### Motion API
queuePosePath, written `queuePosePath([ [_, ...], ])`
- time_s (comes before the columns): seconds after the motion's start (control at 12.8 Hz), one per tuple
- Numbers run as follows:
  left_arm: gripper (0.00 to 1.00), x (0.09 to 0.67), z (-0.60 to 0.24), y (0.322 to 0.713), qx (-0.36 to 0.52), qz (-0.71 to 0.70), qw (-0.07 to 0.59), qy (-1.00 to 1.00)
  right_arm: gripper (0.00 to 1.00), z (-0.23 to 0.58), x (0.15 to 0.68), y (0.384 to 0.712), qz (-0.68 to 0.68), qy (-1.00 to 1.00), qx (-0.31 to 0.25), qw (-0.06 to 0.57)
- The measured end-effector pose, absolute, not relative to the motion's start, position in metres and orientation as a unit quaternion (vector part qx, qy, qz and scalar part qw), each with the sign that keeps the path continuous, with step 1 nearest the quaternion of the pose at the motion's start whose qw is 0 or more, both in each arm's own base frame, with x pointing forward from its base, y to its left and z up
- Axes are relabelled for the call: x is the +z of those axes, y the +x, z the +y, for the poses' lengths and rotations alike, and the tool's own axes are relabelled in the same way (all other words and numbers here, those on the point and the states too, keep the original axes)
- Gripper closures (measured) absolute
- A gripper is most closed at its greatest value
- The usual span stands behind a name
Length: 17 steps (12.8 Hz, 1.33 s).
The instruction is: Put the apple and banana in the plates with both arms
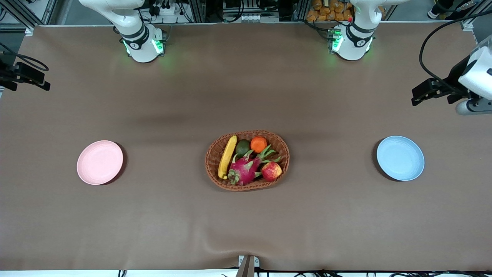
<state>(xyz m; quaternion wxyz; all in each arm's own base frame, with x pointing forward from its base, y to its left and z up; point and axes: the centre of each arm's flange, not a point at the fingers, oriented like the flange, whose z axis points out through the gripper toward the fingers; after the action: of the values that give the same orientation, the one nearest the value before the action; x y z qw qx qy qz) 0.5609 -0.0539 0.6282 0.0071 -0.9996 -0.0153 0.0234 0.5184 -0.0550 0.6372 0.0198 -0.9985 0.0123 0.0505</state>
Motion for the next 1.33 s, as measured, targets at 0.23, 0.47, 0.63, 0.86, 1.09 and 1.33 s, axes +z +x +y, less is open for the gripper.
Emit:
queuePosePath([
  [0.23, 0.00, 0.627, -0.054, 0.562, 0.024, -0.011, 0.005, -1.000, 0.00, -0.055, 0.637, 0.518, 0.012, -0.998, 0.051, 0.020],
  [0.47, 0.00, 0.625, -0.054, 0.562, 0.027, -0.011, 0.005, -1.000, 0.00, -0.055, 0.637, 0.518, 0.013, -0.998, 0.051, 0.020],
  [0.63, 0.00, 0.622, -0.054, 0.563, 0.029, -0.010, 0.005, -0.999, 0.00, -0.055, 0.637, 0.518, 0.013, -0.998, 0.051, 0.020],
  [0.86, 0.00, 0.621, -0.060, 0.562, 0.031, -0.006, 0.005, -1.000, 0.00, -0.056, 0.637, 0.518, 0.013, -0.998, 0.051, 0.020],
  [1.09, 0.00, 0.621, -0.064, 0.562, 0.030, -0.004, 0.005, -1.000, 0.00, -0.056, 0.637, 0.518, 0.013, -0.998, 0.051, 0.020],
  [1.33, 0.00, 0.618, -0.071, 0.569, 0.012, 0.002, 0.000, -1.000, 0.00, -0.056, 0.637, 0.518, 0.013, -0.998, 0.051, 0.020],
])
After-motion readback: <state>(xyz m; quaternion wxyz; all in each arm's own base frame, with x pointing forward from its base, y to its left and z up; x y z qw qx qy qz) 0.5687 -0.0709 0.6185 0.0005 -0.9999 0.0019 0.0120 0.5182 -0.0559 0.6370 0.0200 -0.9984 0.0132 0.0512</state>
